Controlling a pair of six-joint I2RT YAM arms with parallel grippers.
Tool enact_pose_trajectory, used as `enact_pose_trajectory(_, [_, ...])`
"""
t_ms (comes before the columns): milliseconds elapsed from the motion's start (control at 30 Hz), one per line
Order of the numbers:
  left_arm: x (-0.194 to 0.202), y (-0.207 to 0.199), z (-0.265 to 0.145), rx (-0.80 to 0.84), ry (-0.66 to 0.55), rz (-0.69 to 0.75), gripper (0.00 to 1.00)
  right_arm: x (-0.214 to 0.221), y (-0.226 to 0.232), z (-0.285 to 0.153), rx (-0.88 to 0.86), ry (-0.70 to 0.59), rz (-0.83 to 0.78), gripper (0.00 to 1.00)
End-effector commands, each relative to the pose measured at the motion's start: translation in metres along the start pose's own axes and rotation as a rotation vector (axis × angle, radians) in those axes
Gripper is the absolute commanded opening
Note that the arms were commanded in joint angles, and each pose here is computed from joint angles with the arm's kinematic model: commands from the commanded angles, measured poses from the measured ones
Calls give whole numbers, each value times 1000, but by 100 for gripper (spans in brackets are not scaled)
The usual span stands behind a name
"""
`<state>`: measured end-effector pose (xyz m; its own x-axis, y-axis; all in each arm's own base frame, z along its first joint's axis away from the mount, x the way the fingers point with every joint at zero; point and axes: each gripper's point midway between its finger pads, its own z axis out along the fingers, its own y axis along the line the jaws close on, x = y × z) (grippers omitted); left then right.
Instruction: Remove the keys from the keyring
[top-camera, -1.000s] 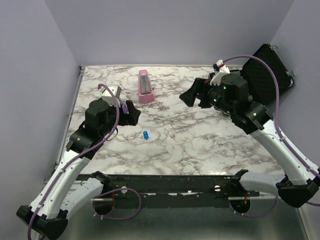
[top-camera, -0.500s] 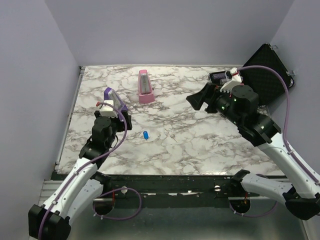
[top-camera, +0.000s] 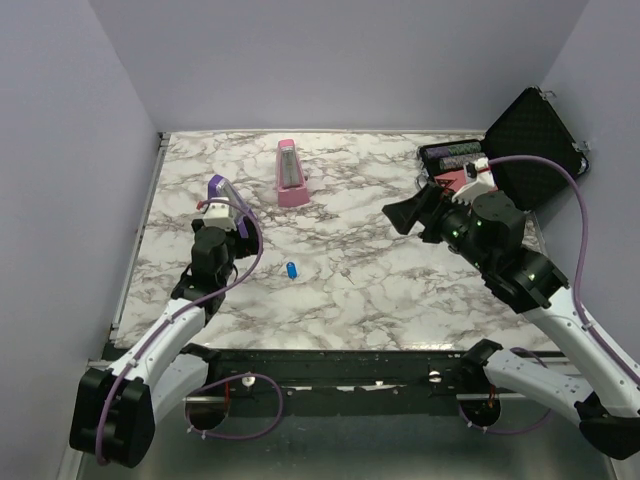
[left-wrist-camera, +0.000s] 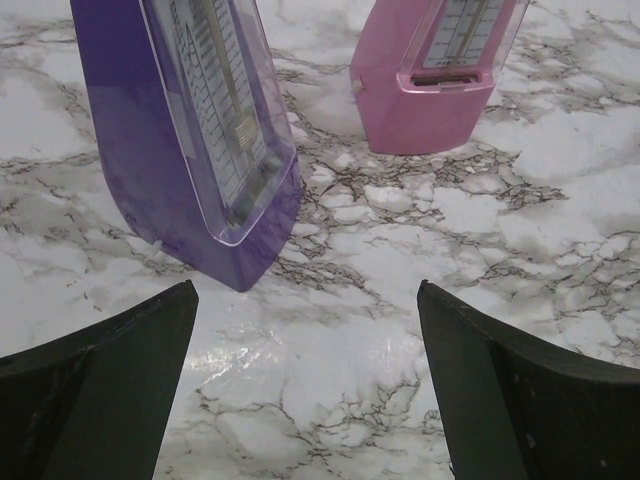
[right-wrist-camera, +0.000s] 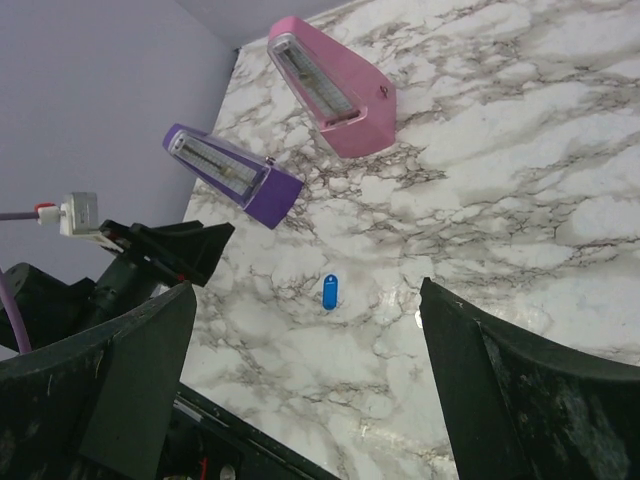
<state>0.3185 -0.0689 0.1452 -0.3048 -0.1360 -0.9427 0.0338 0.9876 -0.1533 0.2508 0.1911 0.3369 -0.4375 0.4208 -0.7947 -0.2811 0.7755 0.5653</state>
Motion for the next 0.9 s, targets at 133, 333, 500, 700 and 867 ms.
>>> enact_pose_trajectory(133, [-47,-17,18,103,-172,27,99,10,-2,1,-6,17,71,100])
enact_pose_trajectory(333, [-46,-18,24,103,-138,54,99,13,-3,-3,-10,25,80,100])
enact_pose_trajectory(500, [-45,-24,12,149,-188,-14,99,12,-1,-6,-23,14,91,100])
enact_pose_trajectory(700, [-56,-23,11,150,-261,7,99,20,-2,-6,-33,38,108,100])
enact_pose_trajectory(867, [-60,9,20,-24,-241,175,99,21,0,-8,-35,56,107,100])
